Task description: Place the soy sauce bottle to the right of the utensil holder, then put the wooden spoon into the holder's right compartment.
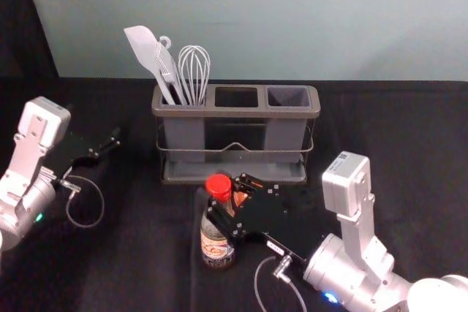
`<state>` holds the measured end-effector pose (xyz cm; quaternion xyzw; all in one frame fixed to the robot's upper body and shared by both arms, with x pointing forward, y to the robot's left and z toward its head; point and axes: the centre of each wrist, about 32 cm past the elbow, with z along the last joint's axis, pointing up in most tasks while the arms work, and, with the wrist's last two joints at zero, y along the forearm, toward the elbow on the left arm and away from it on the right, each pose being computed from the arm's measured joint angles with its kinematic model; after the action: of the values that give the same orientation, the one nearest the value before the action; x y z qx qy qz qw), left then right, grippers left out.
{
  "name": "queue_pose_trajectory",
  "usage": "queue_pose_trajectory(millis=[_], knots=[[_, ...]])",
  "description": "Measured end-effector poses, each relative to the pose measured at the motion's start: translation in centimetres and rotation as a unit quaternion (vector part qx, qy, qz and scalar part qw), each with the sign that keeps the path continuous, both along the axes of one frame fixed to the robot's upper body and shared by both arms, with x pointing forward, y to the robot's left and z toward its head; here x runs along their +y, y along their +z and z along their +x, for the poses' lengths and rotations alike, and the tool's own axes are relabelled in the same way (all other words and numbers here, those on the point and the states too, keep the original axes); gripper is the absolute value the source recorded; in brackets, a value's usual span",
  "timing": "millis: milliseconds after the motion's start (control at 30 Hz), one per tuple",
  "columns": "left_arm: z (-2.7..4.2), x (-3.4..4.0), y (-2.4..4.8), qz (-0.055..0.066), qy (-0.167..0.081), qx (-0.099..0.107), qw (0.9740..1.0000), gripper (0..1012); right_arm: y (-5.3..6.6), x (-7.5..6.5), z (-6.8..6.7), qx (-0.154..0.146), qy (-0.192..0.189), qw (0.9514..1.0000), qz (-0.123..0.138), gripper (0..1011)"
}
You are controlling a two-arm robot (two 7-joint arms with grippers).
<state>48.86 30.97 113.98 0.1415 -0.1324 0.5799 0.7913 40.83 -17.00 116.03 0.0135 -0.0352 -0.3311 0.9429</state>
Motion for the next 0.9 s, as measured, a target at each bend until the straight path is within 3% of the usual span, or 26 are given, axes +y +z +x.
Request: queue_pose_trajectory(millis=[367,633,900], knots=[[0.0,0.0,0.0,0.0,0.0,0.0,1.0,1000,1.9,-1.3,-0.7,-0.018,-0.006,0.9997,0.015,381],[0.0,0.0,0.0,0.0,0.0,0.0,1.0,1000,3.5,-4.8,-1.0,-0.04,-0.043,0.998,0.022,381],[0.0,0.0,0.0,0.0,0.0,0.0,1.0,1000,3.6,-8.1,-0.9,-0.04,-0.096,0.9944,0.018,381]])
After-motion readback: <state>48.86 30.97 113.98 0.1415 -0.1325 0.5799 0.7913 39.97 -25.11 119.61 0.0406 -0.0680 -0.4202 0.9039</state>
